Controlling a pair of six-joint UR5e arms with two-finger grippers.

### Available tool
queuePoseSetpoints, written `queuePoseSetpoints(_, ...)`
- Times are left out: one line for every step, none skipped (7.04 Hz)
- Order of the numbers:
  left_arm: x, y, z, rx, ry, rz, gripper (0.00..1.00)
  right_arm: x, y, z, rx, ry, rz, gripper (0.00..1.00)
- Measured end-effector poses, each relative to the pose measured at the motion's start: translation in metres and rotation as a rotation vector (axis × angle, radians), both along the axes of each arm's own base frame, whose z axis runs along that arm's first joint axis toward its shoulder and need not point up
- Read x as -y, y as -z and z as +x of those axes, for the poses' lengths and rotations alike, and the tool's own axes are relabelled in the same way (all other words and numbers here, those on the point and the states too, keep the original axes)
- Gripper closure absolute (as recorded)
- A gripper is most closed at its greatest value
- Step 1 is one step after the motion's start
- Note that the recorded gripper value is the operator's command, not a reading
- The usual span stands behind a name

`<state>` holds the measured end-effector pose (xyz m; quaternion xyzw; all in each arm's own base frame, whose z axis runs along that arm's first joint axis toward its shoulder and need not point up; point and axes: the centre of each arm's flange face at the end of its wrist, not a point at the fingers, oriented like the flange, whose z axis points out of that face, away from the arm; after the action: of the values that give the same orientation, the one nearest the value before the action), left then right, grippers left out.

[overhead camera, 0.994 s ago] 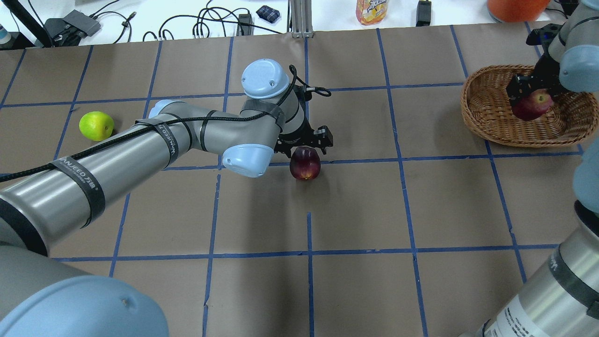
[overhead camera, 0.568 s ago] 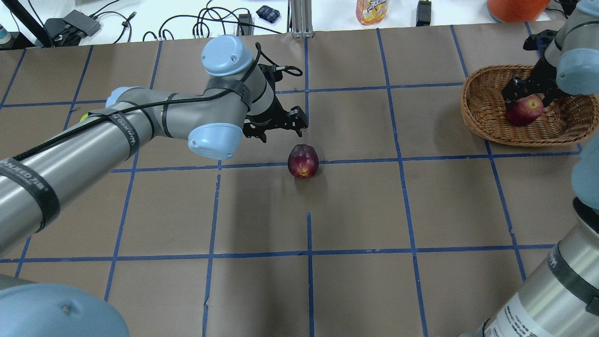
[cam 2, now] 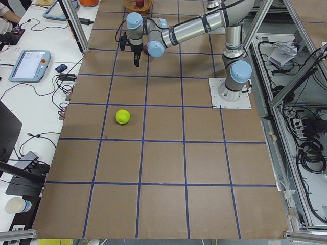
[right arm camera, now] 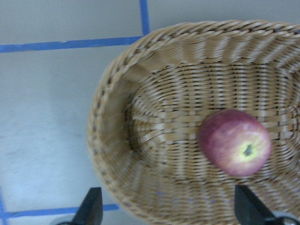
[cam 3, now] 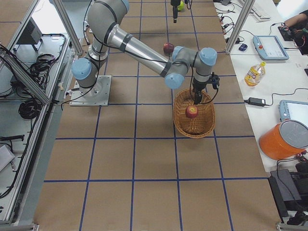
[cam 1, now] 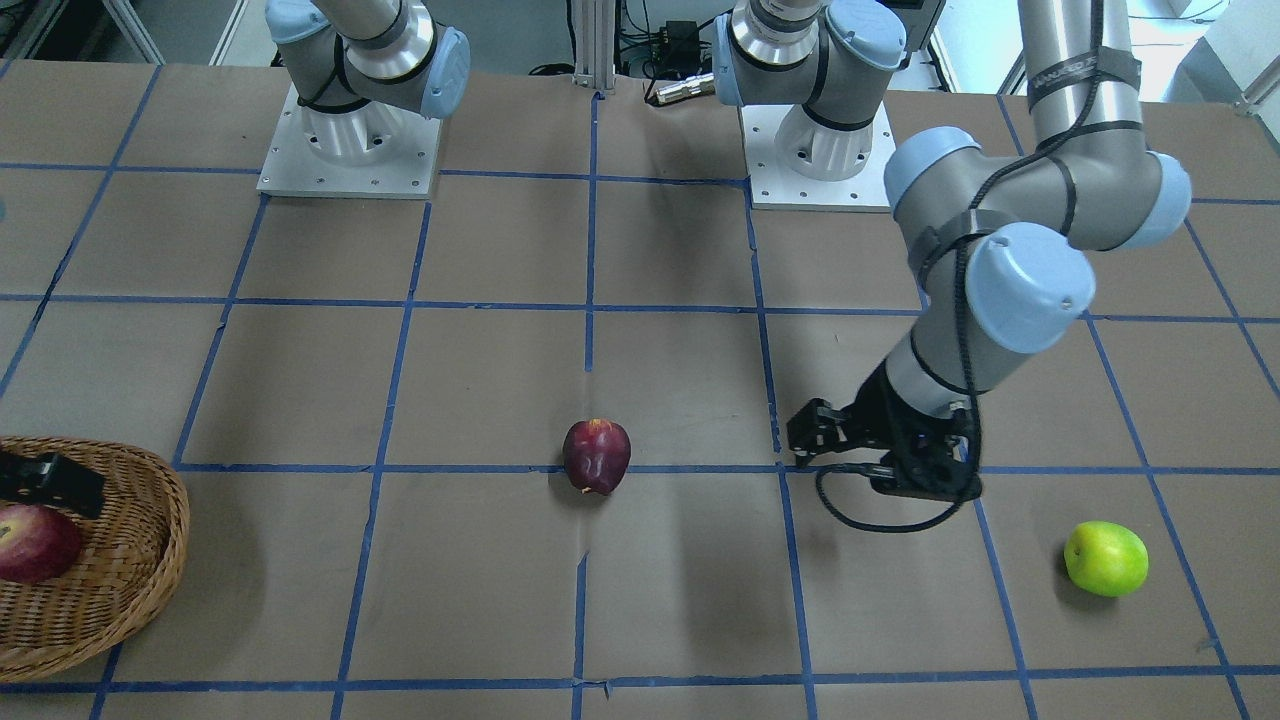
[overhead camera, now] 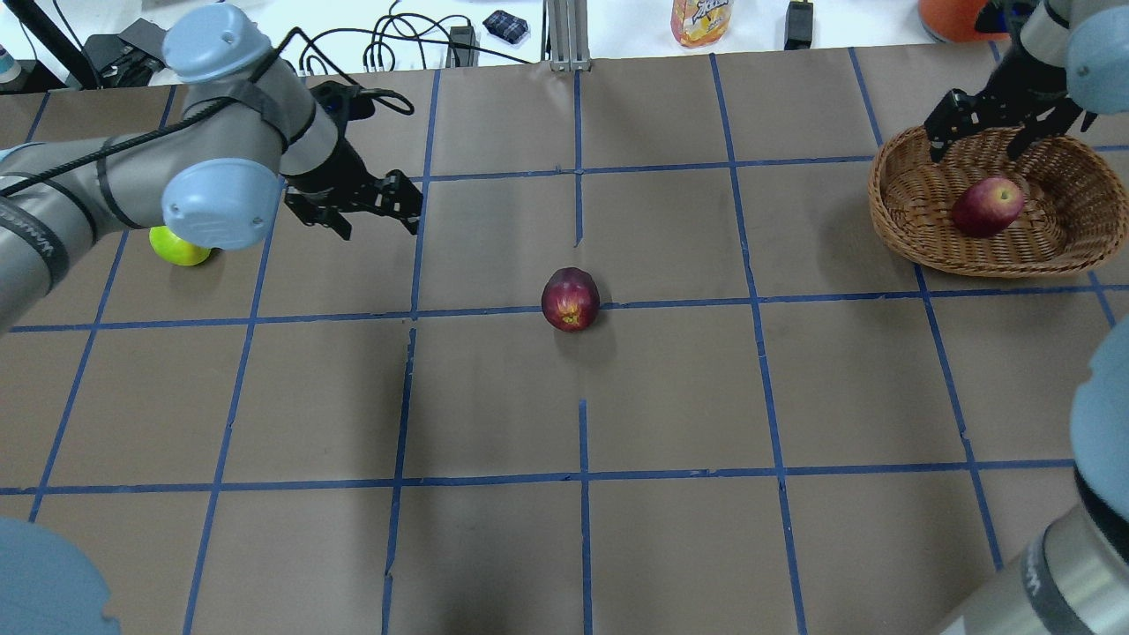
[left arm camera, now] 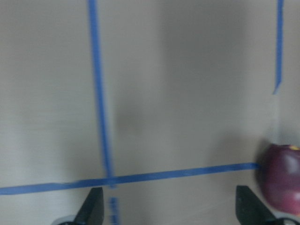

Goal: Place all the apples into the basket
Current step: 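Release dark red apple at center, left moves to green apple while right withdraws, then grasp dark red apple with right gripper while left grasps green apple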

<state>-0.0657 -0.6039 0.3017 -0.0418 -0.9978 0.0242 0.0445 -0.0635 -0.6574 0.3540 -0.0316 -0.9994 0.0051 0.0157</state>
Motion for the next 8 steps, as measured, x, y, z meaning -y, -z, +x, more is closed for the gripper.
queuePoseSetpoints(0.011,0.0,0.053,0.059,0.049,-0.002,0.0,-0.007,-0.017,0.082,0.009,0.017,0.002,0.0)
queuePoseSetpoints(0.021,0.001,0.093,0.092,0.104,-0.002,0.0,-0.017,-0.017,0.176,0.022,0.038,0.007,0.0)
queuePoseSetpoints(0.03,0.008,0.126,0.116,0.168,0.004,0.0,-0.031,-0.007,0.251,0.05,0.073,0.023,0.0)
queuePoseSetpoints(0.037,0.022,0.164,0.131,0.224,0.014,0.0,-0.043,0.006,0.305,0.08,0.114,0.038,0.0)
queuePoseSetpoints(0.043,0.036,0.197,0.135,0.252,0.021,0.0,-0.05,0.026,0.343,0.096,0.148,0.051,0.0)
queuePoseSetpoints(0.049,0.042,0.217,0.139,0.267,0.021,0.0,-0.054,0.052,0.374,0.1,0.171,0.062,0.0)
queuePoseSetpoints(0.058,0.044,0.23,0.152,0.297,0.018,0.0,-0.058,0.072,0.396,0.116,0.181,0.068,0.0)
queuePoseSetpoints(0.067,0.049,0.239,0.173,0.345,0.027,0.0,-0.065,0.088,0.409,0.142,0.187,0.093,0.0)
